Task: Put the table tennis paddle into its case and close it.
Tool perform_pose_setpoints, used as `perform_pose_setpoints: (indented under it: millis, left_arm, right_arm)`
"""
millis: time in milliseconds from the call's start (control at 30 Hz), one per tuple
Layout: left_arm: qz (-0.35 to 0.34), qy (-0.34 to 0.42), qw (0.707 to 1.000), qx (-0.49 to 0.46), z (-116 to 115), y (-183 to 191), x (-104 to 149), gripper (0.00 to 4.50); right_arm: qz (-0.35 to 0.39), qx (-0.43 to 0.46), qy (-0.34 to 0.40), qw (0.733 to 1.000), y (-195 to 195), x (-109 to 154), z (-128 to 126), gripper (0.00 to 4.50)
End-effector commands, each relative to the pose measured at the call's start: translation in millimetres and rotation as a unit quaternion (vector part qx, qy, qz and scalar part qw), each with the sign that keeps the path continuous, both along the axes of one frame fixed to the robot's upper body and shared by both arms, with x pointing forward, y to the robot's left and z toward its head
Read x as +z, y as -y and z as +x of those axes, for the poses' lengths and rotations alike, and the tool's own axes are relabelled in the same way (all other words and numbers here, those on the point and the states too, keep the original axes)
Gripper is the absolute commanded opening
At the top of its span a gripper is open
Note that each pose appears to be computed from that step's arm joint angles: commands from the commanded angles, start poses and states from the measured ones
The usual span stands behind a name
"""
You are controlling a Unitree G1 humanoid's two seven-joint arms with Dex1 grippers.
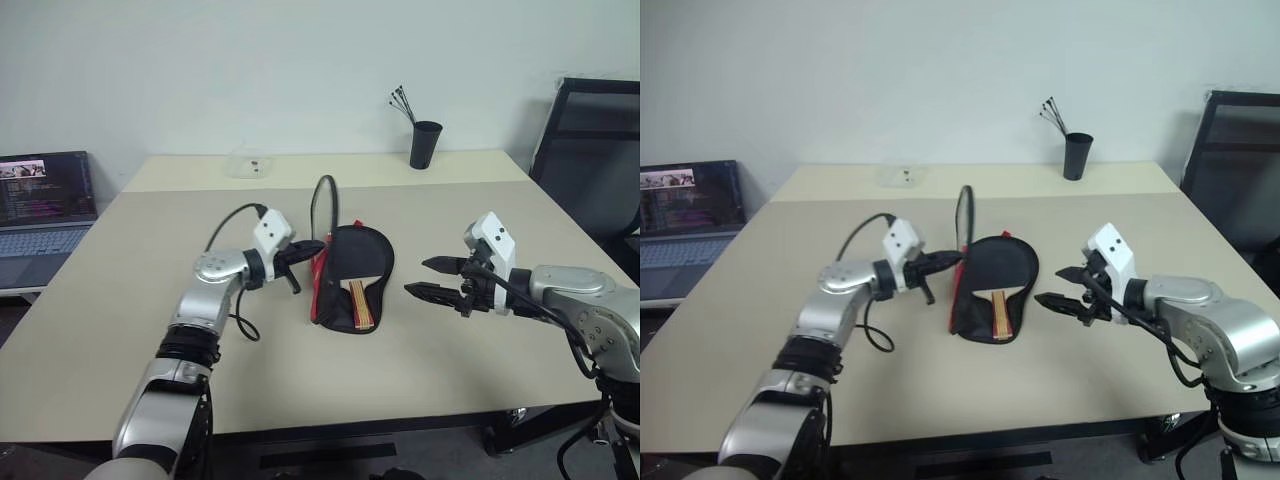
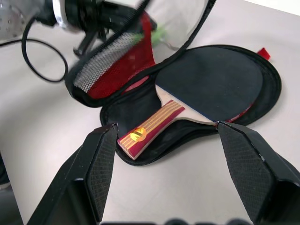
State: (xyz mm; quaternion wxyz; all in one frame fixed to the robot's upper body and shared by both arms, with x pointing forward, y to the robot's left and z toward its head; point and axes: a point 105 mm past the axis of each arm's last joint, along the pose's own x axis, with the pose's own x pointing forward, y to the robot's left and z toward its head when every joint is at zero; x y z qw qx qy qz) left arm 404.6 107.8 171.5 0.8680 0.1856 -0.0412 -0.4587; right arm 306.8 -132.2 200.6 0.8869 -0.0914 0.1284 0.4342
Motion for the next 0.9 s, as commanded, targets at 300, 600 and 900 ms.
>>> perform_pose_setpoints:
  millis: [300,600,900]
  left_arm:
    - [0.010,0.013,1.000,-0.020,2.4,13.2,-3.7,0.02]
    - [-0.007,0.024,1.000,0.006,-9.2,-23.0,4.8,0.00]
    - [-0.051,0.009,0.998,0.045,-34.5,-70.3,24.8,0.00]
  right_arm:
    - [0.019,-0.012,0.009,1.000,-4.2,4.4,4.4,3.69]
    - [0.079,-0.083,-0.034,0.993,-15.8,-21.0,39.9,4.06]
    - [0.089,-0.160,-0.060,0.981,-15.8,-46.8,69.9,4.47]
